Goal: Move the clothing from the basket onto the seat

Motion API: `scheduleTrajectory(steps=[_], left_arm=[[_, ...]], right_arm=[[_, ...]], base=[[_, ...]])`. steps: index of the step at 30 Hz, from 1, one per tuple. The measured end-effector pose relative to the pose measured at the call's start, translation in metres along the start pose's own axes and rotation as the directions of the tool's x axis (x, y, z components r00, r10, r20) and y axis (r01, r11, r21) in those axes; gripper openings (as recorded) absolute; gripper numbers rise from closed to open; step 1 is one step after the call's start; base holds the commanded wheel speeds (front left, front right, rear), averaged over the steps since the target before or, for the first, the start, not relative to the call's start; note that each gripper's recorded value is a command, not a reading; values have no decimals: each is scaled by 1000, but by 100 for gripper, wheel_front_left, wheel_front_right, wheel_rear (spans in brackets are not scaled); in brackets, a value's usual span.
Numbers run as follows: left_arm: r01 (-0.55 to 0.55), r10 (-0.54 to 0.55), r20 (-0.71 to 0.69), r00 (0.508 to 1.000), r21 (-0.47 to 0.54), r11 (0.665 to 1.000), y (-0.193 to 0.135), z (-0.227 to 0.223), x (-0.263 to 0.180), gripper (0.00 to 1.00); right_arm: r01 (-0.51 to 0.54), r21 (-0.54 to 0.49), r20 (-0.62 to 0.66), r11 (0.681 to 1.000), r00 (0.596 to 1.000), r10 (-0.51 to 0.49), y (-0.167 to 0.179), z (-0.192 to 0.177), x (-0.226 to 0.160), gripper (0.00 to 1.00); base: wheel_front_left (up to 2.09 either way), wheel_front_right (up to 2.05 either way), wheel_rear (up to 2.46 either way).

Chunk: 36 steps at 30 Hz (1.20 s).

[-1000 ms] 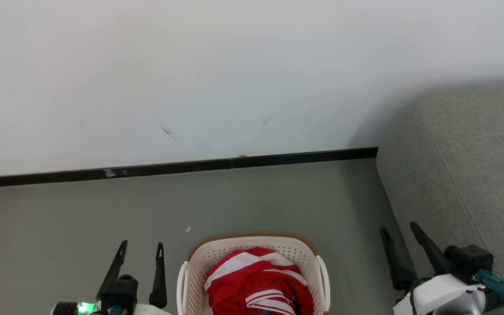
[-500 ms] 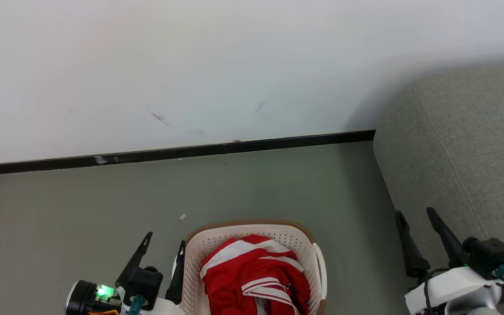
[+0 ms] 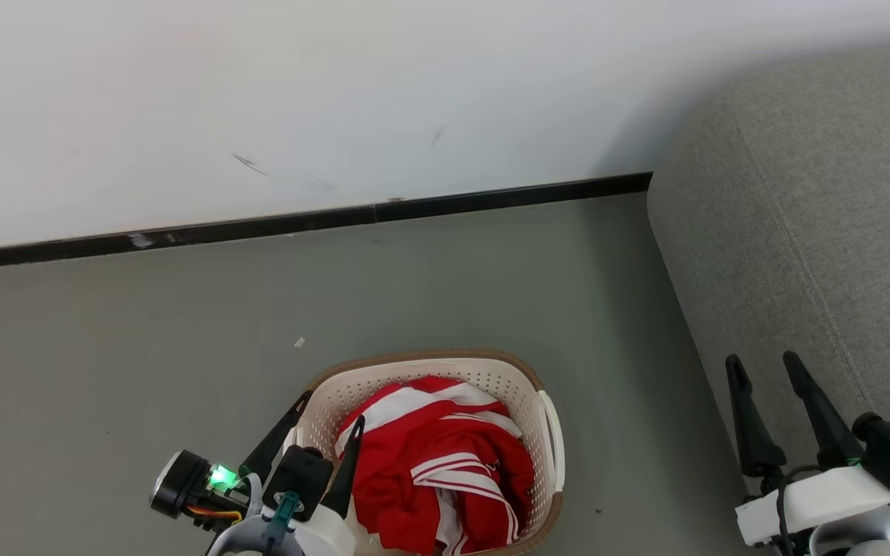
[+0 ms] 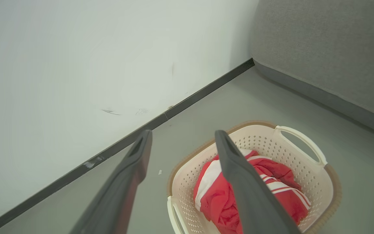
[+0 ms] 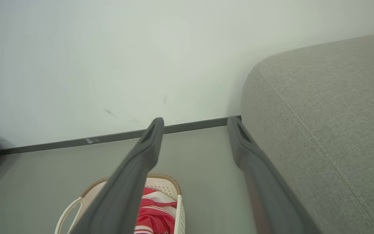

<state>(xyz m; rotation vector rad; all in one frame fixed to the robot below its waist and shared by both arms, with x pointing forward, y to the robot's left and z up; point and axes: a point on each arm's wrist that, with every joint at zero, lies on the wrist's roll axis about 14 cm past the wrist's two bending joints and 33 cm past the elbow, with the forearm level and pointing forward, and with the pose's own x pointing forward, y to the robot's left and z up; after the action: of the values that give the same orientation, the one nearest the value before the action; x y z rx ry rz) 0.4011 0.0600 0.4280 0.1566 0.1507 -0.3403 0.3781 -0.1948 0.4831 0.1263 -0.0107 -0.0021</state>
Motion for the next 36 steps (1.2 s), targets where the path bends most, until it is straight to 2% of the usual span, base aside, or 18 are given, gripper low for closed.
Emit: scheduleTrajectory(steps=[10,19,29,36], left_arm=[[119,-115,-56,992,58,991,-23,-20,29,100],[259,-241,-160,957,100,961,-50,-59,49,100],[338,-304,-242,922,114,934,-62,-98,73,100],[382,-342,-296,892,88,920,-75,-128,88,100]], right_arm=[[38,-14,-5,999,999,-38,-13,-5,8,100],[59,-34,3,998,998,-59,-22,-6,26,100],[95,-42,-30,995,995,-96,-37,-22,39,100],[118,-44,-32,992,992,-120,-47,-29,52,100]], base=[[0,0,0],[0,0,0],[0,0,0],[0,0,0]])
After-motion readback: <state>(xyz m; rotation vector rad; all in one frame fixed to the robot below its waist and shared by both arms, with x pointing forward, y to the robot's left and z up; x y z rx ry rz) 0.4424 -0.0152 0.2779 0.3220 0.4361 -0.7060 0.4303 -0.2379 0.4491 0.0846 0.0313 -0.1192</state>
